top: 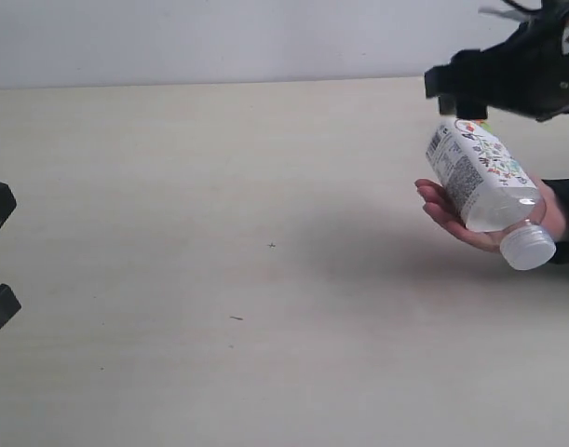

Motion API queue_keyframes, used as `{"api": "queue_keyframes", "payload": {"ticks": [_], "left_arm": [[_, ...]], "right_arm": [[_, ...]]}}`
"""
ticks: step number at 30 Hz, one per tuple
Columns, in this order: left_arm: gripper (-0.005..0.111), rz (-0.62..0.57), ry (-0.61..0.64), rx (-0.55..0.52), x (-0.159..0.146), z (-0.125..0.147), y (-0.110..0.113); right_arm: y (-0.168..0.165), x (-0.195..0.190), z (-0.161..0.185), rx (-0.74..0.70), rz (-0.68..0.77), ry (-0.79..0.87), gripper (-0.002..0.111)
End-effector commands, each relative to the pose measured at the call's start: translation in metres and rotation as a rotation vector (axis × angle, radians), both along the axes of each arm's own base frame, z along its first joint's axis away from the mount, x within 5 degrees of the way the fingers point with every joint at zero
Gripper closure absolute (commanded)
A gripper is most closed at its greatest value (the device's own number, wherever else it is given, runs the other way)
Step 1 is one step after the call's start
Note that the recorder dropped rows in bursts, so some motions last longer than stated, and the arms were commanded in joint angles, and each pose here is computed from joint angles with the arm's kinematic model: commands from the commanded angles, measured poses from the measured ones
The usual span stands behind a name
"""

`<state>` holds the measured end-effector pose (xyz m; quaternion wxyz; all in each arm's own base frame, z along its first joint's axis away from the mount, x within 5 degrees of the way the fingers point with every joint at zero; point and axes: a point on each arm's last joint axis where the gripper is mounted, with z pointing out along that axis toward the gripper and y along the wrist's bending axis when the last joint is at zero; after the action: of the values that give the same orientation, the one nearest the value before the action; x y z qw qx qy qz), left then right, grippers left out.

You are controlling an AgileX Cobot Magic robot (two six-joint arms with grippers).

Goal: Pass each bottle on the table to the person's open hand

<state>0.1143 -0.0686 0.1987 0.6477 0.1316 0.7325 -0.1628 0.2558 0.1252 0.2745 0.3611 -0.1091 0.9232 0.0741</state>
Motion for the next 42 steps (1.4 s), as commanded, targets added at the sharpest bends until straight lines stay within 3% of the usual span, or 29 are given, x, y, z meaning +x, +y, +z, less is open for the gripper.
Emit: {"api": "queue_keyframes", "payload": {"ticks": [1, 7, 17, 25, 42], "left_arm": [[0.107, 0.005, -0.014, 0.000, -0.001, 0.000, 0.001], [0.107, 0.005, -0.014, 0.000, -0.001, 0.000, 0.001], [0.107, 0.005, -0.014, 0.000, -0.001, 0.000, 0.001], [0.107, 0.005, -0.014, 0.000, -0.001, 0.000, 0.001], [0.107, 0.005, -0.014, 0.000, -0.001, 0.000, 0.001]], "right_arm": [[-0.009, -0.022, 0.038, 0.114, 0.021, -0.180, 0.070], [-0.029, -0.072, 0.040, 0.274, 0.066, -0.383, 0.108], [-0.056, -0.134, 0.010, 0.442, 0.128, -0.615, 0.108], [-0.062, -0.145, -0.013, 0.395, 0.143, -0.602, 0.108], [-0.065, -0.146, -0.023, 0.341, 0.121, -0.514, 0.108]]}}
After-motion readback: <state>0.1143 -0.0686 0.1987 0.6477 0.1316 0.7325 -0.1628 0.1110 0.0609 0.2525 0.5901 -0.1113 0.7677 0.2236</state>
